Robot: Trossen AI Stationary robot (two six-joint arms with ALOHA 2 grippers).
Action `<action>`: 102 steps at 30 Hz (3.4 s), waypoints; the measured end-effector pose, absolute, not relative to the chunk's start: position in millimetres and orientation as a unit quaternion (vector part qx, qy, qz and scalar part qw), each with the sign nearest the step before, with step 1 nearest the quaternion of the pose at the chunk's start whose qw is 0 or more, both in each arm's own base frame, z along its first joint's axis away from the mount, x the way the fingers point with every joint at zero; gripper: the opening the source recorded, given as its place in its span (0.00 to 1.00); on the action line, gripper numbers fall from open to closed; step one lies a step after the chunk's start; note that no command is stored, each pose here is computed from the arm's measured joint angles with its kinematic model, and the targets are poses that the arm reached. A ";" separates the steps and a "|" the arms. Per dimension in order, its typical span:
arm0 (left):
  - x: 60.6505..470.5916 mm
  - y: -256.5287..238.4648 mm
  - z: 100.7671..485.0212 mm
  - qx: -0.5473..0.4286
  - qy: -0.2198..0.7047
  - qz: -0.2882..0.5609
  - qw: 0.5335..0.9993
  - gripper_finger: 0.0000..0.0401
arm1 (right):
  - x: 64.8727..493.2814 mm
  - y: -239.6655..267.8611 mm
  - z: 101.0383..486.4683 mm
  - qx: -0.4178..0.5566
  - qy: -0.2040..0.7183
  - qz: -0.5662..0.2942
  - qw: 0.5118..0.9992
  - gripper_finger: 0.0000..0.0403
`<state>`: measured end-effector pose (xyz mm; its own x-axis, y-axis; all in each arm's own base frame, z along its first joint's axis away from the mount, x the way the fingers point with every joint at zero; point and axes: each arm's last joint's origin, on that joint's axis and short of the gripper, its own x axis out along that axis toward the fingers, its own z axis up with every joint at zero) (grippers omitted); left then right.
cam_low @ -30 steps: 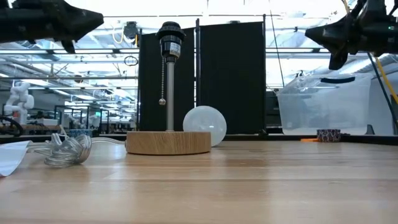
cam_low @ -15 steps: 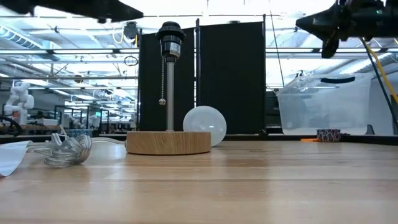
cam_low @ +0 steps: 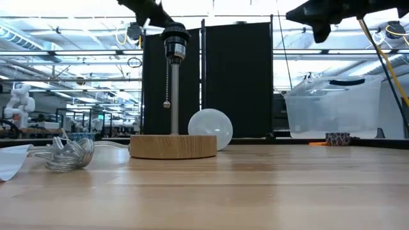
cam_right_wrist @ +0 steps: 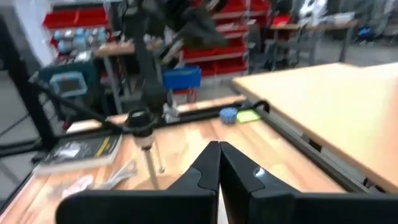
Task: Screw lightbulb
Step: Insert the lightbulb on the lamp
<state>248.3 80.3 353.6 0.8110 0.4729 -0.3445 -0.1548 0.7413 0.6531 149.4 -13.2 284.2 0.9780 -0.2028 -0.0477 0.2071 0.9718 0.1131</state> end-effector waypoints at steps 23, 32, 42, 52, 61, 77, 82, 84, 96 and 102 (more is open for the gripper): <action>284.9 177.2 260.2 0.354 0.373 -0.005 0.858 0.27 | 171.1 -13.9 282.9 0.052 0.067 -0.096 0.992 0.00; 302.2 184.0 216.2 0.364 0.376 -0.107 0.845 0.35 | 171.2 -13.9 282.9 0.057 0.067 -0.096 0.991 0.00; 318.9 181.1 187.3 0.360 0.362 -0.155 0.846 0.45 | 171.2 -13.9 283.0 0.055 0.066 -0.096 0.992 0.00; 333.1 165.8 166.1 0.365 0.367 -0.195 0.833 0.47 | 171.1 -14.0 283.0 0.056 0.066 -0.098 0.991 0.00; 345.1 152.8 148.9 0.371 0.363 -0.221 0.826 0.47 | 171.1 -14.1 283.0 0.056 0.066 -0.099 0.991 0.00; 362.4 136.3 134.5 0.347 0.348 -0.216 0.844 0.47 | 171.2 -14.6 283.8 0.057 0.062 -0.101 0.991 0.00; 367.0 134.1 123.8 0.325 0.358 -0.204 0.851 0.47 | 170.9 -17.5 283.8 0.057 0.061 -0.110 0.990 0.00; 368.0 134.9 121.1 0.307 0.361 -0.195 0.859 0.47 | 170.8 -18.4 283.8 0.059 0.061 -0.112 0.990 0.00; 369.4 135.5 119.8 0.262 0.368 -0.171 0.876 0.35 | 170.7 -19.6 283.7 0.064 0.061 -0.116 0.989 0.00; 370.1 135.9 119.8 0.260 0.367 -0.166 0.878 0.35 | 170.7 -19.6 283.7 0.070 0.060 -0.115 0.989 0.00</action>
<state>370.1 135.9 119.8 0.6760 -0.1007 -0.7300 0.4817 0.8100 0.3344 170.7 -19.6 283.7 0.9663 -0.2194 -0.1344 0.2361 0.9637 0.1246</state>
